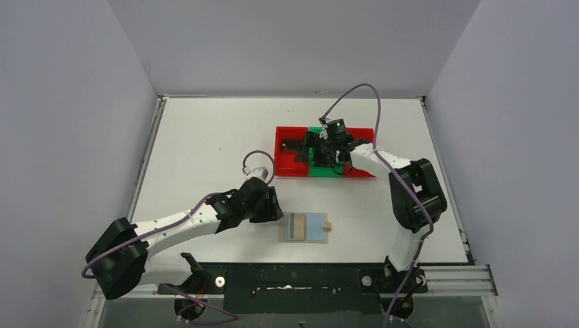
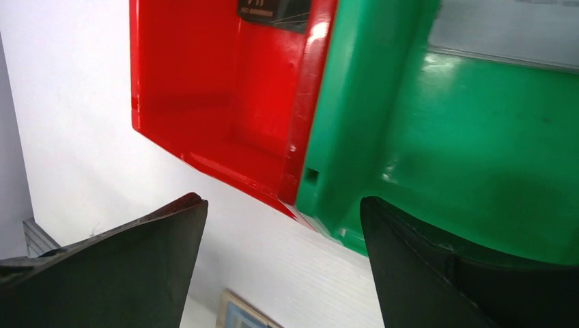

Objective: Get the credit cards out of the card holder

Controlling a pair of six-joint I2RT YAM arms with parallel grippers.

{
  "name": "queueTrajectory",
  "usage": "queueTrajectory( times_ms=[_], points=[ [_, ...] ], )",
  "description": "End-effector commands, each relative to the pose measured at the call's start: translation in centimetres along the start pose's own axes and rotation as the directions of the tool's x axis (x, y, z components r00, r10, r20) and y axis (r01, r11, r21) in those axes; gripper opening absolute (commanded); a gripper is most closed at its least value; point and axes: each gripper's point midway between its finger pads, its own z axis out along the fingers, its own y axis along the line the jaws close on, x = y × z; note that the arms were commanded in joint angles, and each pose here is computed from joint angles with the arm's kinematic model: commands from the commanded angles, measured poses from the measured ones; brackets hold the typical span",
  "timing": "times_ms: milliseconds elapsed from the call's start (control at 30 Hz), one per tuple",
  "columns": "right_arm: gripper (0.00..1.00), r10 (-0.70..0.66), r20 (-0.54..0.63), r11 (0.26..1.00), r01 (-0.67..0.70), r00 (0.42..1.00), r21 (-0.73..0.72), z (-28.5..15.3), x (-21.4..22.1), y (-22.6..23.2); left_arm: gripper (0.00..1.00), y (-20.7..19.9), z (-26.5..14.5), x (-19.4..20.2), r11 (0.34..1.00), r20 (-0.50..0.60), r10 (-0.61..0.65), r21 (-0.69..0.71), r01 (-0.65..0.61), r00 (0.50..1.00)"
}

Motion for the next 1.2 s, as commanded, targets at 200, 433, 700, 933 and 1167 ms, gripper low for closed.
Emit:
queueTrajectory(
  times_ms=[200,433,700,933,1167],
  points=[
    [0.85,-0.149,-0.025,0.979,0.144,0.989,-0.145,0.7,0.3,4.9,0.5,-1.0,-0.4,-1.3,0.999,0.033,-0.018,0.047,0.016,0.999],
    [0.84,-0.147,0.057,0.989,0.147,0.988,0.0,-2.6,-1.8,3.7,0.5,-1.7,-0.3,-0.9,0.995,0.015,-0.001,0.098,-0.001,1.0],
    [0.79,0.006,0.164,1.0,-0.004,0.986,-0.011,-8.5,3.9,3.7,0.5,-4.4,0.5,0.2,0.976,-0.046,0.051,0.216,-0.04,0.998],
    [0.61,0.207,0.096,0.971,-0.193,0.974,-0.142,-8.5,11.6,4.1,0.45,-5.9,1.2,1.4,0.966,-0.104,0.066,0.255,-0.037,0.992],
    [0.49,0.23,-0.036,0.956,-0.232,0.973,-0.181,-7.1,16.8,3.6,0.4,-6.6,1.6,2.1,0.958,-0.126,0.06,0.287,-0.022,0.99]
  ],
)
